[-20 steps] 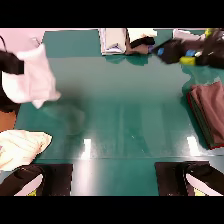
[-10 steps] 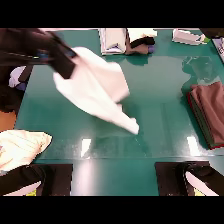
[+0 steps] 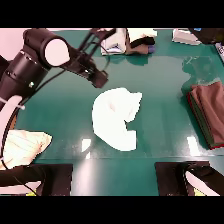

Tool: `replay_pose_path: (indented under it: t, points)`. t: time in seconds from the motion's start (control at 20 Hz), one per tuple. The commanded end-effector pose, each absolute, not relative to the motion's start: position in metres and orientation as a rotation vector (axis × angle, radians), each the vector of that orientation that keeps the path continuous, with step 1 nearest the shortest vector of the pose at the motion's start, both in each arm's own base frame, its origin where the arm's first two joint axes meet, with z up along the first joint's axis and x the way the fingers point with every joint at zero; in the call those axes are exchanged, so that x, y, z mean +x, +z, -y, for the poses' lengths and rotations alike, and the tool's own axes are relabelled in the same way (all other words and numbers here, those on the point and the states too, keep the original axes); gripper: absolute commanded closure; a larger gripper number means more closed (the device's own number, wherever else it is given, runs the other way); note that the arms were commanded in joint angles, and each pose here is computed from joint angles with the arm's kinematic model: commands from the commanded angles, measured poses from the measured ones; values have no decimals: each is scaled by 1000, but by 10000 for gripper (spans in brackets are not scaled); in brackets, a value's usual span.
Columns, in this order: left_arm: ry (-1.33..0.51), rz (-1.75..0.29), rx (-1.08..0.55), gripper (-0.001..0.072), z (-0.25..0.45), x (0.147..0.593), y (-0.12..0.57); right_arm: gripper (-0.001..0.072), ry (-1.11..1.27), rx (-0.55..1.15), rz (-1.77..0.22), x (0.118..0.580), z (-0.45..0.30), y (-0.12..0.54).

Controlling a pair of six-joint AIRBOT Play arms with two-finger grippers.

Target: Fold the shirts.

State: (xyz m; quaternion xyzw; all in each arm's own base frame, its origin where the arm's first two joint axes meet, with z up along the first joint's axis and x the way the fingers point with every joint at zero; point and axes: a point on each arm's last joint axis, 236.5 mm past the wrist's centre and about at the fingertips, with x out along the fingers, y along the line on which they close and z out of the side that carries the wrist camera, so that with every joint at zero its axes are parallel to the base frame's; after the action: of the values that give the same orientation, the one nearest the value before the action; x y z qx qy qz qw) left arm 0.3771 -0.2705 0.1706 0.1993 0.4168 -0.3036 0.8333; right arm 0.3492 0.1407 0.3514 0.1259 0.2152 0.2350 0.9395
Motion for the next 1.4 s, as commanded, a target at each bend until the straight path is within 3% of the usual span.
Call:
replay_pose_path:
  t: [0.0,0.2,0.5,1.15,1.2,1.3,1.35]
  points:
    - [-481,-1067,286,163,200,394,145,693,483,251,-505,352,-143,334]
    - [-454,-1187,121,162,173,399,88,693,484,247,-567,358,-146,316]
    - [-517,-1254,-68,163,214,410,1,693,483,248,-636,370,-150,294]
    - [-581,-1305,-44,166,252,413,-63,692,591,209,-774,376,-205,247]
    - [-581,-1310,-38,242,251,411,-64,693,591,208,-780,376,-206,245]
    - [-575,-1312,-18,656,247,411,-64,693,590,209,-785,376,-205,243]
    - [-569,-1312,-2,675,242,413,-62,693,587,208,-793,374,-204,239]
